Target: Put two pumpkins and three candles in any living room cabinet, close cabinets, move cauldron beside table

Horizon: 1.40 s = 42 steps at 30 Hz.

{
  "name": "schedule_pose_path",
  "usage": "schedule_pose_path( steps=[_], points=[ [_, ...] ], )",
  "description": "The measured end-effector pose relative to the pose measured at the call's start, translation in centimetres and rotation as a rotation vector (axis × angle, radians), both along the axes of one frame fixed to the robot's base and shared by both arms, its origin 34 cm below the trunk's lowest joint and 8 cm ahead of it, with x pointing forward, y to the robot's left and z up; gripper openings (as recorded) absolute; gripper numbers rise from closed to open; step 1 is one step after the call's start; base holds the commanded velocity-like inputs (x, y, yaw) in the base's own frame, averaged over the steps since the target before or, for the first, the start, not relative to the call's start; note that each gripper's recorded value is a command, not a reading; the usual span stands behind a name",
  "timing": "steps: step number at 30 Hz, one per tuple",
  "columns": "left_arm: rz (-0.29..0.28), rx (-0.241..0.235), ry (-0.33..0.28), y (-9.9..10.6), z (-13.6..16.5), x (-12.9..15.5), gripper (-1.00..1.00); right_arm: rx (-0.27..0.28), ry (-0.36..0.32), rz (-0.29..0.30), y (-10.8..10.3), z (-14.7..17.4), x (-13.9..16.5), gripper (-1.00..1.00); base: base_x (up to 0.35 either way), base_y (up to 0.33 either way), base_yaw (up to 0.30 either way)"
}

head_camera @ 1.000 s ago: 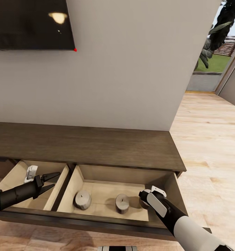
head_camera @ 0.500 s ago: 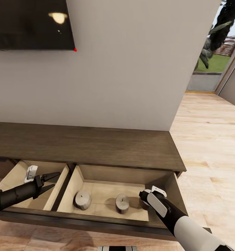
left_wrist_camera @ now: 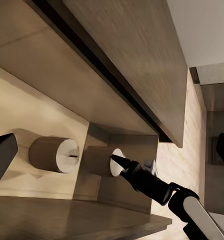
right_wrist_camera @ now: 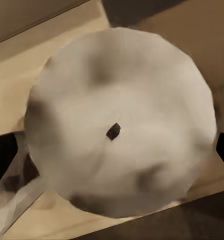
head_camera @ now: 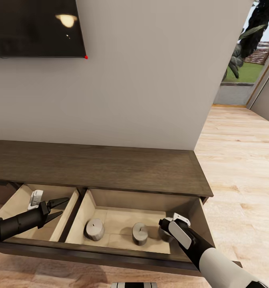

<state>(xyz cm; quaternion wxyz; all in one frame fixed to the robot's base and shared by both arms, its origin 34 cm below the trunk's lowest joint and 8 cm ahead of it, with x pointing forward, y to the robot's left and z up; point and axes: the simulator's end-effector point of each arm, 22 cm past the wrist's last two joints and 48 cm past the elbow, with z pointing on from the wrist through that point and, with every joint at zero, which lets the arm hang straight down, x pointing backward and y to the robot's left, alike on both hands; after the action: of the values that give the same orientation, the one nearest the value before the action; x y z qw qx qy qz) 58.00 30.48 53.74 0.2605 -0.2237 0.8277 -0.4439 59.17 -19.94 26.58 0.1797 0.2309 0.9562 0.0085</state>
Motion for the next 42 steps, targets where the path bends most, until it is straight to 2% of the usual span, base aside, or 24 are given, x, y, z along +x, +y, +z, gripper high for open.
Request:
schedule_pose_path(
  steps=[5, 9, 11, 15, 29, 36, 42],
  points=[
    [0.0, 0.0, 0.0, 0.0, 0.0, 0.0, 1.0, 0.006, -0.018, -0.006, 0.3, 0.2, 0.4, 1.0, 0.0, 0.0, 0.0],
    [0.0, 0.0, 0.0, 0.0, 0.0, 0.0, 1.0, -0.008, -0.073, -0.041, -0.3, 0.6, 1.4, 1.0, 0.0, 0.0, 0.0],
    [0.0, 0.0, 0.0, 0.0, 0.0, 0.0, 1.0, -0.01, -0.079, -0.047, -0.5, 0.7, 1.5, 1.0, 0.0, 0.0, 0.0],
    [0.0, 0.0, 0.0, 0.0, 0.0, 0.0, 1.0, -0.009, -0.074, -0.046, -0.5, 0.6, 1.4, 1.0, 0.0, 0.0, 0.0],
    [0.004, 0.009, 0.0, 0.2, 3.0, 0.8, 1.0, -0.009, -0.067, -0.042, -0.5, 3.7, 2.1, 1.0, 0.0, 0.0, 0.0],
    [0.017, 0.013, 0.006, 0.8, 4.4, 1.3, 1.0, 0.008, 0.006, 0.002, 0.2, 4.6, 1.1, 1.0, 0.0, 0.0, 0.0],
    [0.021, 0.007, 0.007, 0.9, 5.7, 1.6, 1.0, 0.012, 0.023, 0.015, 0.3, 5.8, 1.1, 1.0, -0.141, 0.0, 0.0]
  ],
)
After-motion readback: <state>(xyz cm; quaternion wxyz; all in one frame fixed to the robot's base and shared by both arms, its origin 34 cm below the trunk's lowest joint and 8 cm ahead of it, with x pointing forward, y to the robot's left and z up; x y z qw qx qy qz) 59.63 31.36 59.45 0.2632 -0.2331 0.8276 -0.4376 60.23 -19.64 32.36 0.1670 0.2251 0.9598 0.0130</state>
